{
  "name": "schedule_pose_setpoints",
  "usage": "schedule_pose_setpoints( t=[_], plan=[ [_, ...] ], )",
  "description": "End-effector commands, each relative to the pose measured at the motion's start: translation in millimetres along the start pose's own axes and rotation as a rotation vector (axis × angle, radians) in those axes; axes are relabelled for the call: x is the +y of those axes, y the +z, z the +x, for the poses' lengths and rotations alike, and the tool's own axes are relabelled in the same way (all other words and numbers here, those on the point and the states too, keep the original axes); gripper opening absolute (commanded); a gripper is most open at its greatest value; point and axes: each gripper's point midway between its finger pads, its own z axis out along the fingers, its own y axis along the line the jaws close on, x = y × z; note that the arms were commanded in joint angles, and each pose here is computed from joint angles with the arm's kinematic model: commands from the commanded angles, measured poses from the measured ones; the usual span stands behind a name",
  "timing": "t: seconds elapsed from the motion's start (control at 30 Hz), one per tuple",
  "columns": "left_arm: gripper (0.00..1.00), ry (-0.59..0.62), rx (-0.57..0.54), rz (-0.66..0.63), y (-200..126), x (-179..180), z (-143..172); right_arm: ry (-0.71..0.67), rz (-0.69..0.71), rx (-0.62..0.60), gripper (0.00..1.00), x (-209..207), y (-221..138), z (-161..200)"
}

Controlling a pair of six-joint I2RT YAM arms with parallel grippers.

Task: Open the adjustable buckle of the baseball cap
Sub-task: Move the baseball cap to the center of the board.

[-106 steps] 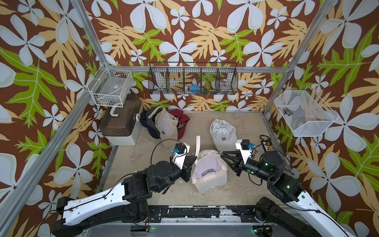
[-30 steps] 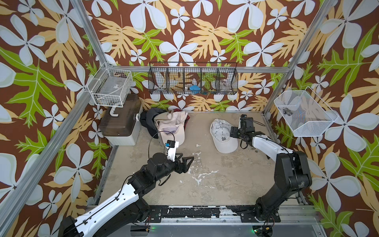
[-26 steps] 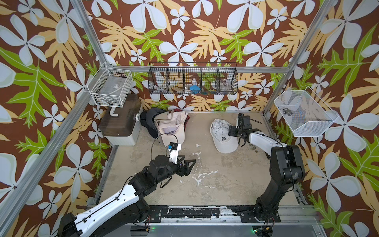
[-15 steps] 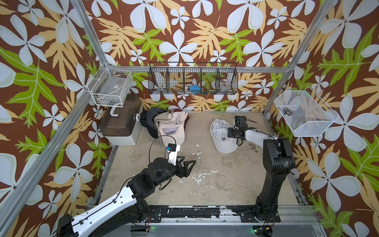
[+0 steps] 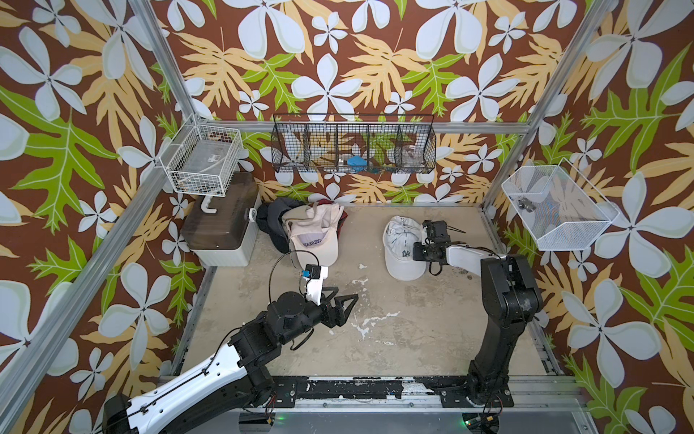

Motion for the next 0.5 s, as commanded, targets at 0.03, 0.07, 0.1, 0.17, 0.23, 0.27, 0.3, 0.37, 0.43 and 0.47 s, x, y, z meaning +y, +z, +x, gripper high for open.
schedule_pose_setpoints(
  t=[0.03, 0.07, 0.1, 0.17, 0.23, 0.27, 0.3, 0.37, 0.43, 0.47],
  plan=[
    [0.83, -0.015, -0.027, 0.011, -3.2, -4.7, -4.4, -0.042, -0.017, 0.029, 0.03, 17.5, -8.2, 17.3],
    [0.82, -0.014, -0.026, 0.012, -3.5, -5.8, -4.1, -0.046, -0.024, 0.020, 0.02, 22.6, -12.0, 18.2],
    [0.82, -0.012, -0.024, 0.010, -3.5, -6.6, -3.5, -0.051, -0.034, 0.012, 0.00, 28.4, -16.6, 19.8],
    [0.82, -0.008, -0.023, 0.008, -3.4, -8.8, -2.8, -0.065, -0.050, 0.008, 0.00, 38.0, -23.8, 25.3],
    [0.82, -0.002, -0.018, 0.006, -2.1, -11.1, -0.9, -0.077, -0.071, -0.001, 0.00, 48.2, -32.7, 30.4],
    [0.82, 0.000, -0.015, 0.005, -1.2, -11.6, 0.0, -0.085, -0.080, -0.002, 0.00, 52.3, -36.6, 34.1],
    [0.82, 0.001, -0.013, 0.003, -0.3, -12.2, 0.3, -0.089, -0.090, -0.007, 0.00, 56.6, -42.3, 37.0],
    [0.82, 0.003, -0.006, 0.001, 1.3, -13.4, 1.7, -0.098, -0.111, -0.017, 0.00, 64.0, -52.8, 44.3],
    [0.82, 0.006, -0.003, 0.001, 2.8, -15.5, 1.8, -0.102, -0.139, -0.032, 0.00, 71.8, -65.5, 51.5],
    [0.82, 0.007, 0.000, 0.002, 3.4, -16.3, 2.4, -0.104, -0.155, -0.034, 0.00, 75.5, -70.4, 56.0]
  ],
)
